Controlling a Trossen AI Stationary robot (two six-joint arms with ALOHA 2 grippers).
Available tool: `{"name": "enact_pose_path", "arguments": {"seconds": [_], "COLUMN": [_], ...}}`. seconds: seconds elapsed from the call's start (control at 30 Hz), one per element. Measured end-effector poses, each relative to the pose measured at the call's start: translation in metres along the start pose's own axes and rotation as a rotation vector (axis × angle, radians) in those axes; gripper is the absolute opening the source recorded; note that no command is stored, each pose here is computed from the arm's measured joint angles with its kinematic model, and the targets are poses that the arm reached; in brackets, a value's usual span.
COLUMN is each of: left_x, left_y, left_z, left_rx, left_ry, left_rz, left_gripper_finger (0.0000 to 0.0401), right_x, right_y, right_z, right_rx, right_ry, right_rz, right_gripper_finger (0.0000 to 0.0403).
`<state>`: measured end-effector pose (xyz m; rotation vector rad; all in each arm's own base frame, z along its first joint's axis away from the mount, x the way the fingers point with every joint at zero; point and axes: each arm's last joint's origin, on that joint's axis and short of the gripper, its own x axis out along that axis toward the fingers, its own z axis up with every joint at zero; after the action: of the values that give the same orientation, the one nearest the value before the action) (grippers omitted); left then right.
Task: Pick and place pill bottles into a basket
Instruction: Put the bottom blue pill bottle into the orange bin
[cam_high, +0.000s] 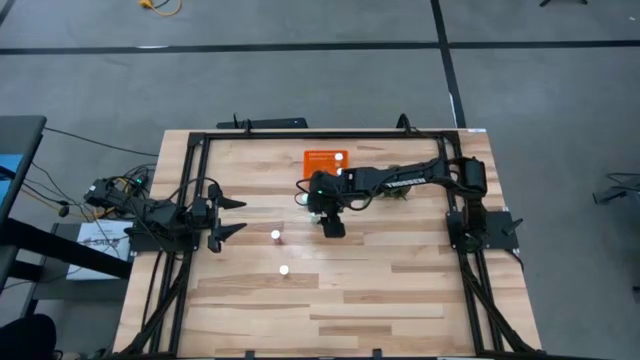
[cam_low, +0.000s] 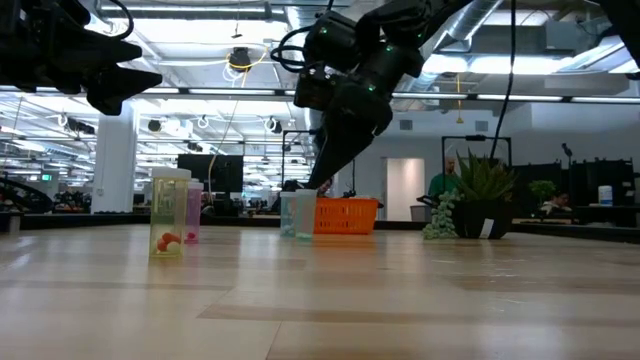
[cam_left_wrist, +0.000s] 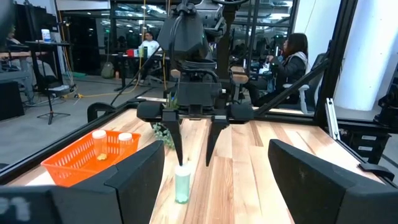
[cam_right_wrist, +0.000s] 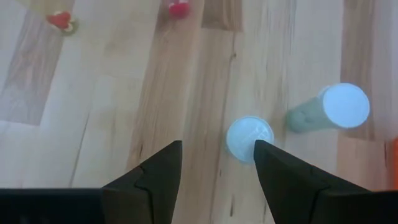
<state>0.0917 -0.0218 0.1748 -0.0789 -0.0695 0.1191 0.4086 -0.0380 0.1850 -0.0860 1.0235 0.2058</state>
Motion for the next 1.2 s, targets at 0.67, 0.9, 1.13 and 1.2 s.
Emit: {"name": "enact_pose_path", "arguments": {"seconds": [0.67, 0.9, 1.13, 1.2], "left_x": [0.000, 0.000, 0.000, 0.000], "left_y": [0.000, 0.000, 0.000, 0.000], "left_z": [0.000, 0.000, 0.000, 0.000], "left_rx": [0.000, 0.000, 0.000, 0.000], "left_ry": [0.000, 0.000, 0.000, 0.000], "left_rz": [0.001, 0.001, 0.001, 0.001], "left_gripper_finger": [0.0277, 0.0277, 0.0277, 0.0277], "right_x": [-0.011, -0.016, -0.015, -0.015], "right_y": [0.001, -0.006, -0.010, -0.009], "right_z": [0.016, 0.022, 0.019, 0.019], "right_rx": [-0.027, -0.036, -0.016, -0.016], "right_ry": [-0.065, -0.086, -0.075, -0.070], "right_rz": [-0.012, -0.026, -0.030, -0.029], "right_gripper_finger": [0.0197, 0.0227, 0.0246, 0.0246]}}
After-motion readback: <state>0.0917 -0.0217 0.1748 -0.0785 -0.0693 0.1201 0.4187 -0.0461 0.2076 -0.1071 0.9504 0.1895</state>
